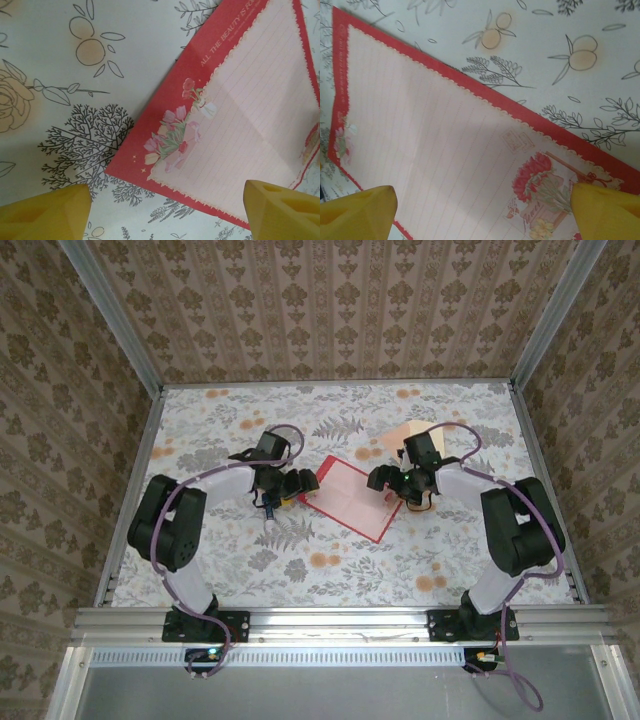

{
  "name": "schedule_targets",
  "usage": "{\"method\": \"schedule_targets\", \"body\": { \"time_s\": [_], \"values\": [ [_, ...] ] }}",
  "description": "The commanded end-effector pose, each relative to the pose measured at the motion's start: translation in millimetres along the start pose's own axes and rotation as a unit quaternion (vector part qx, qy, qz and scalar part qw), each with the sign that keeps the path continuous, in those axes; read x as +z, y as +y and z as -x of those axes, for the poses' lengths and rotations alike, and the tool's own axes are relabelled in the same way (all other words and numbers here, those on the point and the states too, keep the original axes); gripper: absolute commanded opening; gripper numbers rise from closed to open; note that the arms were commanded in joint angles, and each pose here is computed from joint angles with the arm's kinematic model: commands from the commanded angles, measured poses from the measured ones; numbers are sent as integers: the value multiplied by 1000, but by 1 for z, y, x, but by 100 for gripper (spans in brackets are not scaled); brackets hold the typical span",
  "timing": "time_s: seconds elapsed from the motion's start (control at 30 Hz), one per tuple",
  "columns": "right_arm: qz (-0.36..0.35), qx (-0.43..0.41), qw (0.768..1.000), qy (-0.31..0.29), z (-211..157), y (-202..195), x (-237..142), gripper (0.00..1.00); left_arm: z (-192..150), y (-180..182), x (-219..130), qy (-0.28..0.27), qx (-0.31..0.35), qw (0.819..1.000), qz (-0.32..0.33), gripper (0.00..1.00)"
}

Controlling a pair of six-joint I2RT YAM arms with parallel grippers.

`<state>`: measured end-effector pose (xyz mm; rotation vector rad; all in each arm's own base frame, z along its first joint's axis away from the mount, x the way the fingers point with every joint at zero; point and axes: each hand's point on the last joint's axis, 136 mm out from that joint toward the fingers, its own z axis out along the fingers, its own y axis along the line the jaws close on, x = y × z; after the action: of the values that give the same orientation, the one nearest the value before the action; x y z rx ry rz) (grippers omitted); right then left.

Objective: Place the letter into the envelope and seal it

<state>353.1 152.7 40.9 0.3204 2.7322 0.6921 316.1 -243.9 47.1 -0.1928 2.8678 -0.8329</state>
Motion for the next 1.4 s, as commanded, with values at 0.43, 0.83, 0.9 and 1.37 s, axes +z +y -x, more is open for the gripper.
{"method": "schedule_targets", "body": {
  "time_s": [0.43, 0.83, 0.9, 1.37],
  "values": [
    [-1, 14, 1000, 13, -7, -8, 10, 91, 12, -6, 12, -1, 25, 1000, -10, 80],
    [-4, 17, 1000, 14, -9, -10, 11, 91, 15, -25, 18, 2, 40, 999, -35, 80],
    [-4, 17, 1000, 14, -8, -10, 11, 91, 16, -29, 16, 1, 41, 998, -41, 80],
    [-9, 19, 1000, 11, -8, -14, 9, 91, 14, -43, -8, -15, 68, 996, -58, 54]
  ]
}}
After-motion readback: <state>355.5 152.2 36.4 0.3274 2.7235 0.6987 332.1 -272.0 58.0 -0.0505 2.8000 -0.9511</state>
